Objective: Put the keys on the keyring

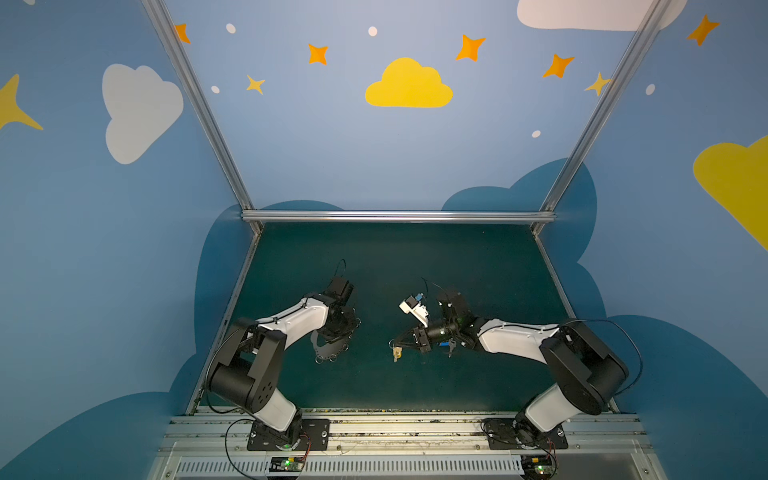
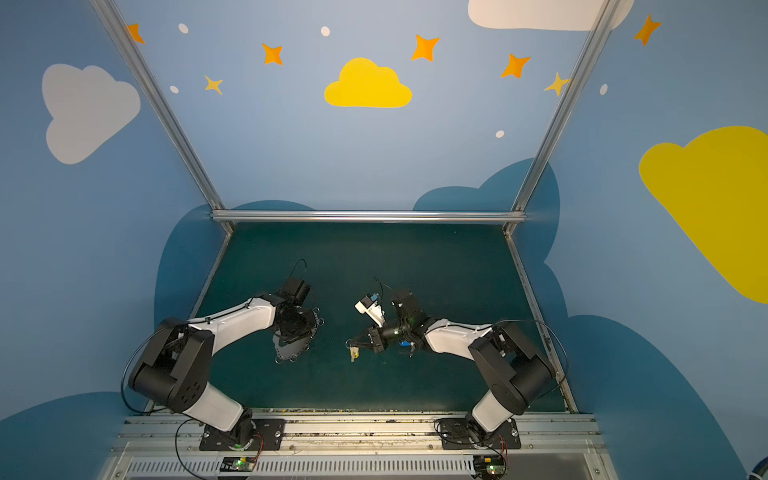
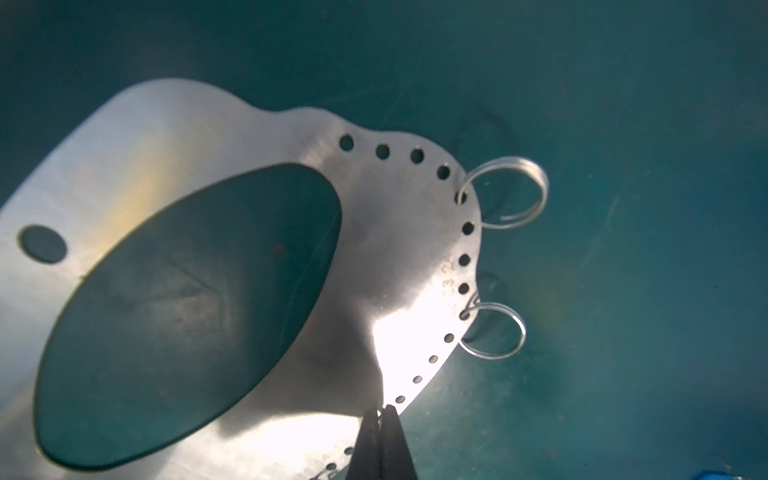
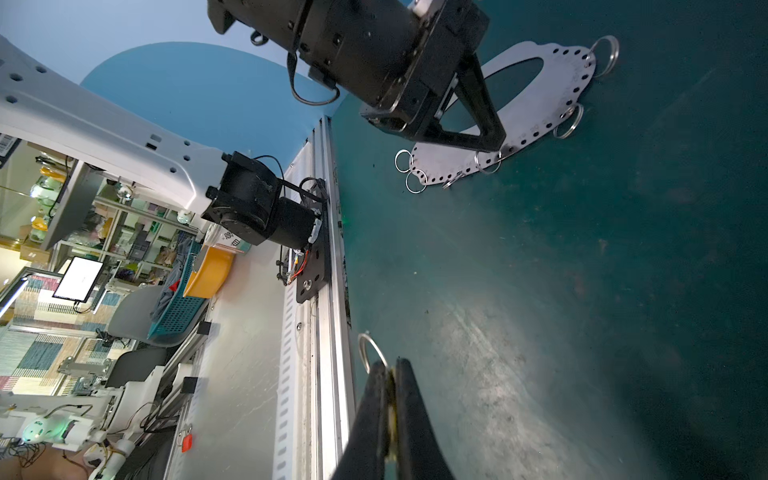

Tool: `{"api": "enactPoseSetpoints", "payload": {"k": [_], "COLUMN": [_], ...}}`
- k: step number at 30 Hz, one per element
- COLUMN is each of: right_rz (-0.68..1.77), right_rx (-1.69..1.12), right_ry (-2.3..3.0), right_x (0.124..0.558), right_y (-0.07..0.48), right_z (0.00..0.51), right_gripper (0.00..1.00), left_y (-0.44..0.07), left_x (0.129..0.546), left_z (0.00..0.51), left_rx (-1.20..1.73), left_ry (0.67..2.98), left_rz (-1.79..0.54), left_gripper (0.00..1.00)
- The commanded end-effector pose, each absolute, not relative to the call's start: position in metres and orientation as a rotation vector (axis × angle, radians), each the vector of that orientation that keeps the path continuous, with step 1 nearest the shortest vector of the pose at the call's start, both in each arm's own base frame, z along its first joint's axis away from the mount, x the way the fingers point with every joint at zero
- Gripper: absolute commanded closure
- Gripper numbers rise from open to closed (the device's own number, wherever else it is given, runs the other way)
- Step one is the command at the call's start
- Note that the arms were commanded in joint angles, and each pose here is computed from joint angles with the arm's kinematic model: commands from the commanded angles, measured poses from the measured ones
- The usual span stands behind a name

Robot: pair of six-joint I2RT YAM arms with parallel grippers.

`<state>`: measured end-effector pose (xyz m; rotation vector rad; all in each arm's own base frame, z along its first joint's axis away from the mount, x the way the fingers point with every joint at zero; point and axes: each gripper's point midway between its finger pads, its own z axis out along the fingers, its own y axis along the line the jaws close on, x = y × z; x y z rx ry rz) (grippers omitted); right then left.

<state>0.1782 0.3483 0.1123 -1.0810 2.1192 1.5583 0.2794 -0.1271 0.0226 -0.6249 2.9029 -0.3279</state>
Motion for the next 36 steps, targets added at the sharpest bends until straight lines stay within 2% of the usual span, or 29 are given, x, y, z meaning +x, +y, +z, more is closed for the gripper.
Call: {"api": "enactPoseSetpoints", "payload": {"k": [1, 18, 36], "right_rz": [1.5, 1.359, 1.365], "right_rx": [-1.133, -1.251, -1.208], "right_ry": [2.099, 2.156, 2.266], "right_x": [0.184, 0.204, 0.203], "right_y": [0.36, 0.404, 0.442], "right_z": [0.108, 0.065, 0.034], "right_gripper": [1.0, 1.0, 1.0], "left_y": [-0.123, -0.132, -0.147], "left_x": [0.274, 0.279, 0.287], "left_z": [0.018, 0.034, 0.045], "left_rx": [-0.624, -0.539, -0.613], "left_ry": [2.924, 2.861, 2.814], "left_rz": [-0.285, -0.375, -0.511], "left_gripper": [0.96, 0.96, 0.96]}}
